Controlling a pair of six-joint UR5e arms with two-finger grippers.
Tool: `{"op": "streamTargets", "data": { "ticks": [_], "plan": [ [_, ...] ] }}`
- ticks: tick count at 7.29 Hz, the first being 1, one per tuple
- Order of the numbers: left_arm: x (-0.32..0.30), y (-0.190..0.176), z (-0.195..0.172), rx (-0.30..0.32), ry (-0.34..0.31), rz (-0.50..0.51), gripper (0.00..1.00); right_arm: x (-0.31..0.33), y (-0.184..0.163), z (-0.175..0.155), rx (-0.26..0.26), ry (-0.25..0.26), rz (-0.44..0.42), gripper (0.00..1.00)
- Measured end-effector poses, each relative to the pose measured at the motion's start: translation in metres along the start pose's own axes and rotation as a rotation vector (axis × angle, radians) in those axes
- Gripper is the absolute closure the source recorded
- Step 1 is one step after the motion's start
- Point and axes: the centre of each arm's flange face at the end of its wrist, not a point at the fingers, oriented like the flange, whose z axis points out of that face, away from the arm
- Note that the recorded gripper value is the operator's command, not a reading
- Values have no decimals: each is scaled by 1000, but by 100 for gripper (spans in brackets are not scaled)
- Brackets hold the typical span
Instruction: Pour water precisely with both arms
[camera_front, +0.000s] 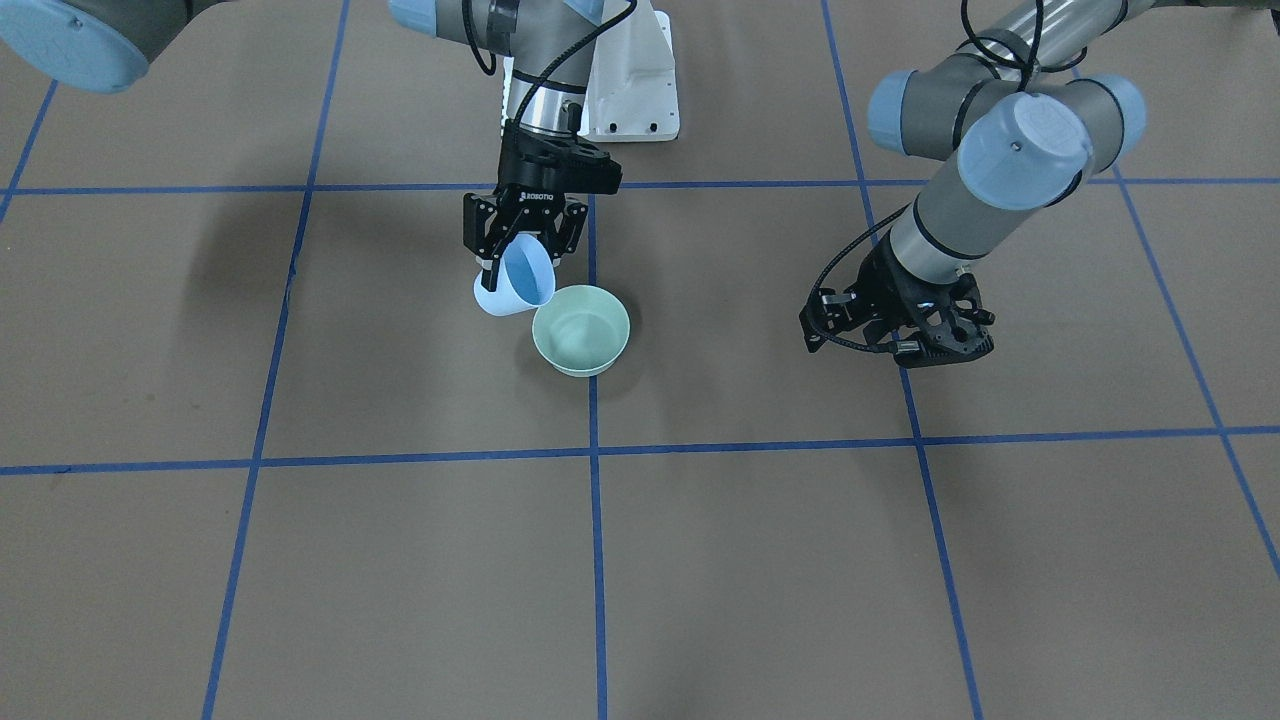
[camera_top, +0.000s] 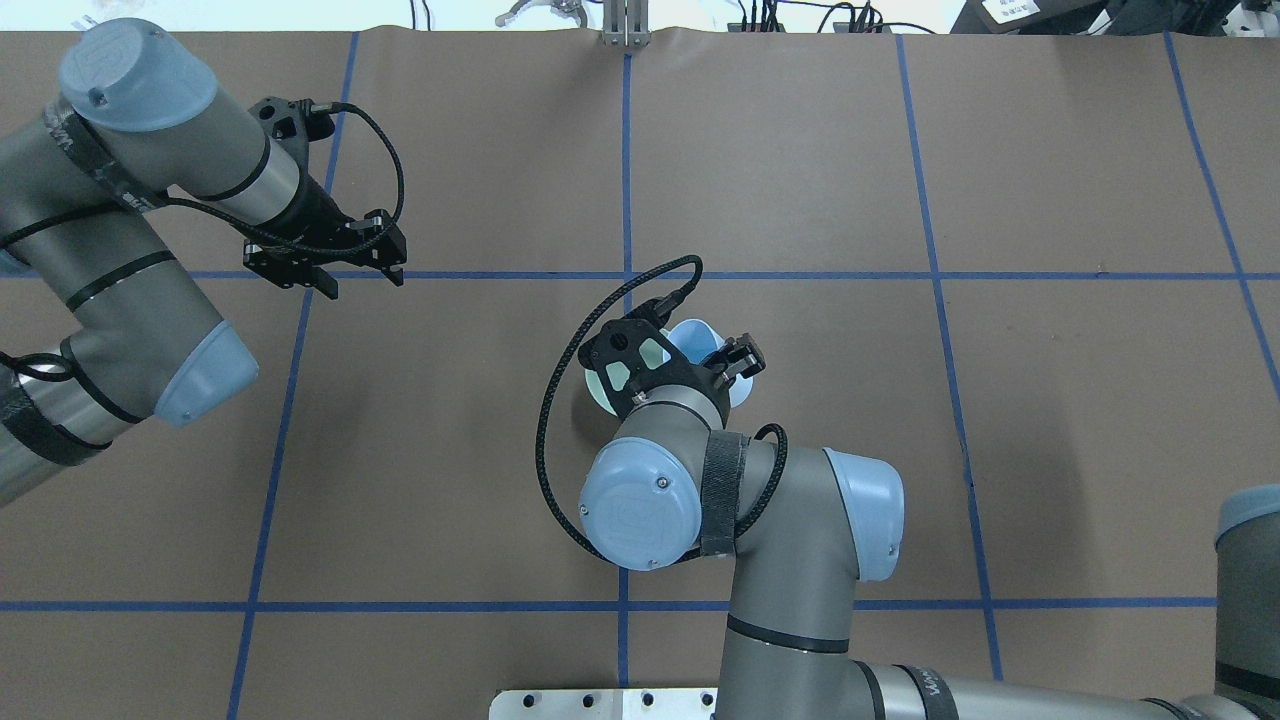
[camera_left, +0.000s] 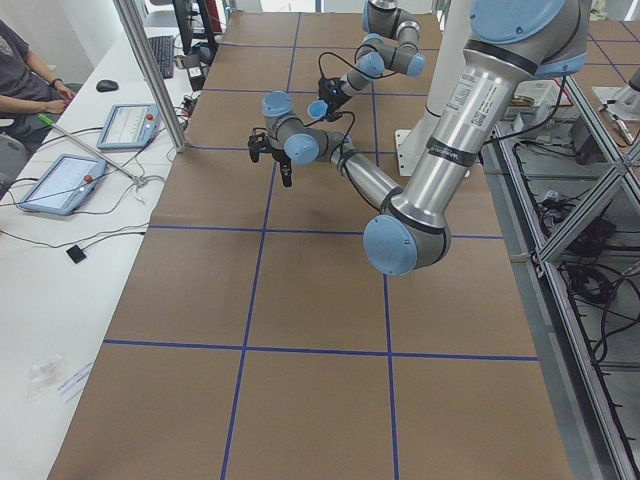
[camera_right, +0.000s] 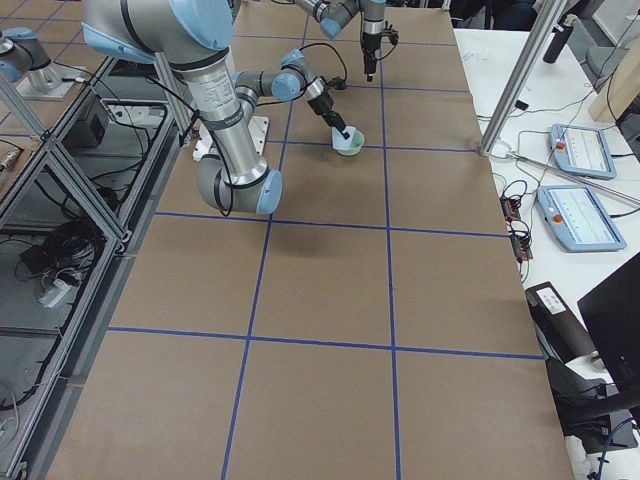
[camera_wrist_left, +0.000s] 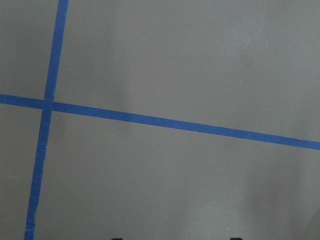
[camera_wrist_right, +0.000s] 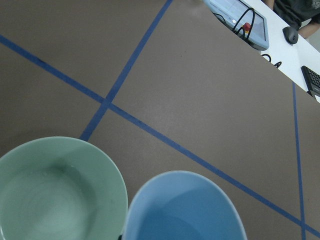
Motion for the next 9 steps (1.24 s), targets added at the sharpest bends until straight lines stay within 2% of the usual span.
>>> {"op": "streamTargets", "data": {
  "ticks": [2,6,9],
  "plan": [
    [0,0,0,0,-1,-1,22,-1,2,0,-48,-14,-124,71],
    [-3,0,2,-1,-2,-1,22,10,-9,-3,-173,29,-342,72],
    [-13,2,8,-7,-12,-6,22,4,-23,-4,-223,45,-434,74]
  ]
}}
